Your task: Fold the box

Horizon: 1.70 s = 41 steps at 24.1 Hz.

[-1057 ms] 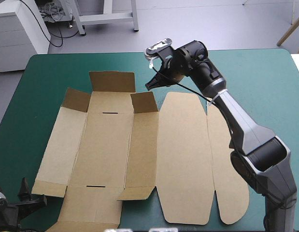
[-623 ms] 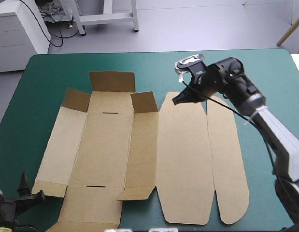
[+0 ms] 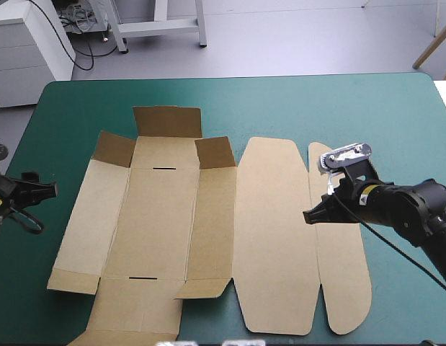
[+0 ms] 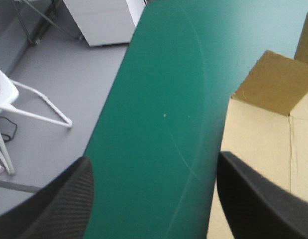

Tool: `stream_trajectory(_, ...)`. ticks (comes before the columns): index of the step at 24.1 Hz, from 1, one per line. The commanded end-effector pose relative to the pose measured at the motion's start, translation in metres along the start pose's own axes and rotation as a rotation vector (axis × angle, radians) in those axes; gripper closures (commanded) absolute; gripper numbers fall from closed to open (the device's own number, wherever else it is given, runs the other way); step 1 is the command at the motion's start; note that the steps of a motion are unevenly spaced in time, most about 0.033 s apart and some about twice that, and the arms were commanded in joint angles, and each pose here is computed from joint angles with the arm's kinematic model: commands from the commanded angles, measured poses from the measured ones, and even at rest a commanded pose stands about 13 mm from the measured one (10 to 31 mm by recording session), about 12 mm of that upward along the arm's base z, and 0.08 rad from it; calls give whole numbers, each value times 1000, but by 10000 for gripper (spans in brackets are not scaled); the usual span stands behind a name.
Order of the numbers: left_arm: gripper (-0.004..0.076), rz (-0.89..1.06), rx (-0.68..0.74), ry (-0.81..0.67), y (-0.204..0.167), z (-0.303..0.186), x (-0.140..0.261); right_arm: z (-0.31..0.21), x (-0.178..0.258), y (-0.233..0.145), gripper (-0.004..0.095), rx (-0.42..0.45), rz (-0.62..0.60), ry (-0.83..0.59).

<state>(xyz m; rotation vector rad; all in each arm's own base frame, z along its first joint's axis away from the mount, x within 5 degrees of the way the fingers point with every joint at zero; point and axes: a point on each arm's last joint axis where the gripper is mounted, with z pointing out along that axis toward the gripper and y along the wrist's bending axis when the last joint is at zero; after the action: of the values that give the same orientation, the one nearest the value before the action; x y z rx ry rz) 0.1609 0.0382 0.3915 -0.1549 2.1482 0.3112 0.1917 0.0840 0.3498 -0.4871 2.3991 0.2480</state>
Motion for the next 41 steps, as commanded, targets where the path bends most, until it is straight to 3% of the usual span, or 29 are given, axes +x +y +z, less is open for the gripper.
stream_trajectory(1, 225, -15, 53, 20, -6, 17, -17, -19, 4, 0, 912, -3, 7, -115)
stream_trajectory(5, 225, -175, 69, 168, 3, 57, -10, -25, 30, 0, 912, 1, 6, -169)
stream_trajectory(12, 225, -506, 355, 439, 58, 122, 30, -29, 67, 1, 912, -9, 32, -152)
stream_trajectory(17, 225, -480, 514, 642, 52, 146, 56, -45, 74, 2, 912, -10, 27, -219)
stream_trajectory(26, 225, -329, 510, 733, 36, 150, 77, -66, 83, 3, 912, -12, 21, -305)
stream_trajectory(31, 225, -166, 586, 813, 6, 151, 84, -68, 85, 3, 912, -8, 9, -310)
stream_trajectory(35, 225, -118, 715, 833, -16, 156, 84, -69, 86, 3, 912, 0, -14, -304)
stream_trajectory(41, 232, -77, 776, 901, -32, 167, 87, -70, 87, 3, 912, 4, -22, -308)
